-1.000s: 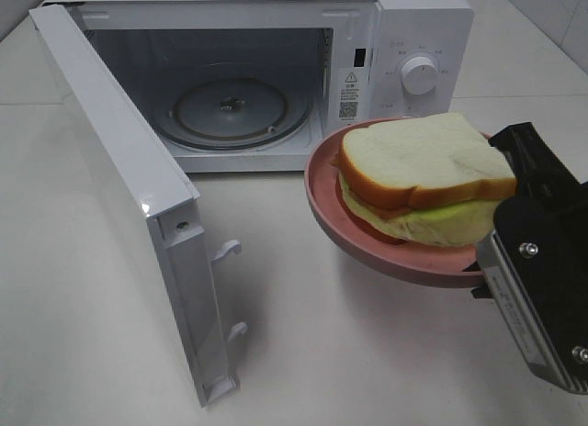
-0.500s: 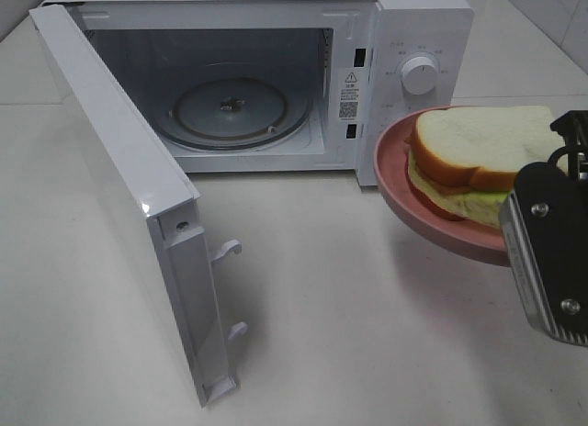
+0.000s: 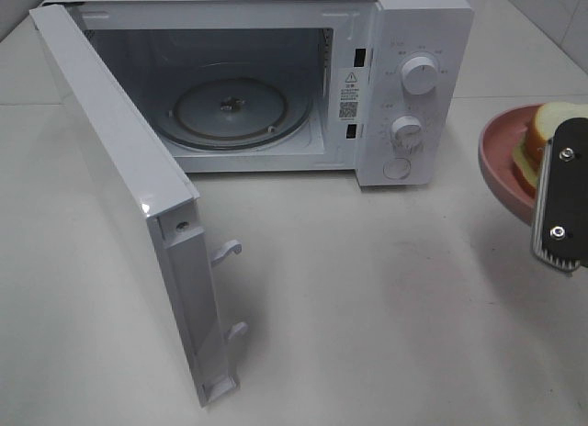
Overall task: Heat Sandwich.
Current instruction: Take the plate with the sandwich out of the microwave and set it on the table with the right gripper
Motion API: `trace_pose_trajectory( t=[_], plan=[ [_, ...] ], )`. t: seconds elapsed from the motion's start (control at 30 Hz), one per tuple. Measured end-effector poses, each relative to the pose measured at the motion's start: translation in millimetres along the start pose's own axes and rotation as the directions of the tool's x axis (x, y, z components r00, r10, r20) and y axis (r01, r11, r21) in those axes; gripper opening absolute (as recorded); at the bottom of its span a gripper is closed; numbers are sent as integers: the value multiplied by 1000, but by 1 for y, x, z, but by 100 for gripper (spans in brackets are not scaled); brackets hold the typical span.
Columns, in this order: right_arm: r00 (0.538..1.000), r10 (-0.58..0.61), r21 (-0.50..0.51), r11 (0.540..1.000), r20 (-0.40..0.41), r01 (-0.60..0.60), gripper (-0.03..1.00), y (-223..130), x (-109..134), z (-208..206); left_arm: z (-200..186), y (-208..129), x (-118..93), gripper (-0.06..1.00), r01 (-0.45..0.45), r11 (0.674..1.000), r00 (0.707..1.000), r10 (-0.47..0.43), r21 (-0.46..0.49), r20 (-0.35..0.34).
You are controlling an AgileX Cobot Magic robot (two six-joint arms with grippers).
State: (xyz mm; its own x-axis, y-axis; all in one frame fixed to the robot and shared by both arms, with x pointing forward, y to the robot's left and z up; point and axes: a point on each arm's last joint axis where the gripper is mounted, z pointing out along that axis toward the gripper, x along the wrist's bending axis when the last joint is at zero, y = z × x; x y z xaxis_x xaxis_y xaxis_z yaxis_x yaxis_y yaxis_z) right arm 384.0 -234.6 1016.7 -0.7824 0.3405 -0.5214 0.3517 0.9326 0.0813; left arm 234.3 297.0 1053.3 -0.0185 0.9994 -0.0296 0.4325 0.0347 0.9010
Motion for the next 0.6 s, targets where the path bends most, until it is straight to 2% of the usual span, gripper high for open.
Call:
trace_pose_trajectory(
  t=[0.17, 0.37, 0.6],
  plan=[
    [993, 108, 59, 992, 41, -110, 9, -7, -3, -1, 0, 0, 0, 97, 0, 1000, 1000, 0, 0, 0],
    [982, 181, 134, 973, 55, -187, 9, -10, -3, 3, 0, 0, 0, 97, 0, 1000, 1000, 0, 0, 0],
    [957, 281, 204, 935, 68, -289, 9, 3, -7, 16, 0, 0, 0, 97, 0, 1000, 1000, 0, 0, 0]
  ],
)
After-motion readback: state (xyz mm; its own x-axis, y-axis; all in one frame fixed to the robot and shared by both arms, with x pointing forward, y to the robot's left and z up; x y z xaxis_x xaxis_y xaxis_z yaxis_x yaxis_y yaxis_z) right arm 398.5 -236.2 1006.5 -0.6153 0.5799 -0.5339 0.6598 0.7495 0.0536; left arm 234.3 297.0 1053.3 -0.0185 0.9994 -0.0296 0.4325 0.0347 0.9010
